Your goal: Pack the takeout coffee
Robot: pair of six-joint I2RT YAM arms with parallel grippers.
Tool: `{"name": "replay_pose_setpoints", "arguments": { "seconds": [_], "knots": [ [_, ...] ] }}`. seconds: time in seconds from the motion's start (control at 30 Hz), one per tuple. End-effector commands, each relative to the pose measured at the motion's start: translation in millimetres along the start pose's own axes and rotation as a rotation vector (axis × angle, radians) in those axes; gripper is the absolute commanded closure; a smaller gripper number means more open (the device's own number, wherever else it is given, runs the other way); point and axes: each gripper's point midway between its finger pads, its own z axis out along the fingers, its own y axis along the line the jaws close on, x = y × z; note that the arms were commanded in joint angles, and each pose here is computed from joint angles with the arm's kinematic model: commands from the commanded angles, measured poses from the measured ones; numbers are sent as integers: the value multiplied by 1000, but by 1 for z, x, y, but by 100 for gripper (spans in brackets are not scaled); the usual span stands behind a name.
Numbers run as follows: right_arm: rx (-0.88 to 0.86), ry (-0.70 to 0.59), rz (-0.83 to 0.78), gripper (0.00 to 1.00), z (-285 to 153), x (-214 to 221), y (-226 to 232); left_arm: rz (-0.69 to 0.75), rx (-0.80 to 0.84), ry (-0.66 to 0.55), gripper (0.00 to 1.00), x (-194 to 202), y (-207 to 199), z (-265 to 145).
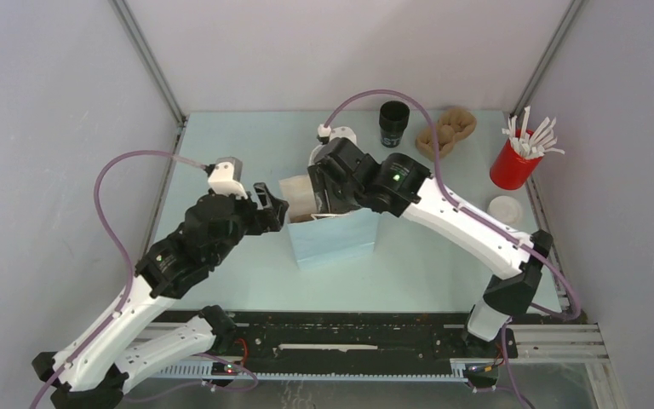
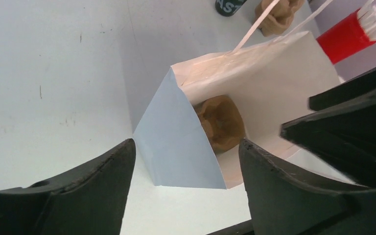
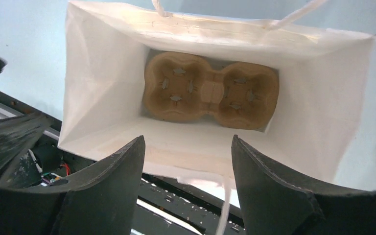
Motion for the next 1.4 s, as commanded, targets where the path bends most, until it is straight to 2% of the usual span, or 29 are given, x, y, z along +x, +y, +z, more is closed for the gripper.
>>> {"name": "replay_pose_setpoints", "arguments": {
  "seconds": [0.0, 0.2, 0.37, 0.43, 0.53, 0.67, 0.77, 0.9, 0.97, 1.03, 1.2, 1.37],
  "knots": [
    [-58, -138, -14, 26, -59, -31, -11, 62, 76, -50, 15, -31, -22, -4],
    [-58, -256, 30, 25, -101, -38, -53, 128, 107, -51, 7, -51, -40, 0],
    [-82, -291, 127, 24, -109, -10, -106, 150, 152, -34, 6, -64, -57, 4],
    [-39, -288, 180, 24, -102, 6, -137, 152, 171, -24, 5, -65, -63, 7],
    [73, -252, 233, 24, -93, 31, -178, 149, 182, -5, 4, -65, -67, 10],
    [301, -133, 315, 24, -77, 67, -236, 139, 192, -1, 4, -69, -70, 9],
    [405, -69, 340, 22, -68, 81, -261, 139, 195, 3, 5, -66, -68, 7],
    [429, -33, 399, 20, -53, 84, -279, 141, 184, 13, 4, -59, -60, 4],
    [454, -28, 424, 6, -46, 84, -293, 142, 179, 15, 4, -55, -55, 2],
    [487, -4, 446, 1, -39, 86, -308, 142, 177, 21, 4, -50, -50, -1],
    [490, 72, 512, 0, -15, 99, -337, 141, 187, 28, 4, -40, -43, -9],
    [450, 107, 510, 0, 3, 103, -346, 142, 184, 37, 4, -31, -36, -13]
  ]
}}
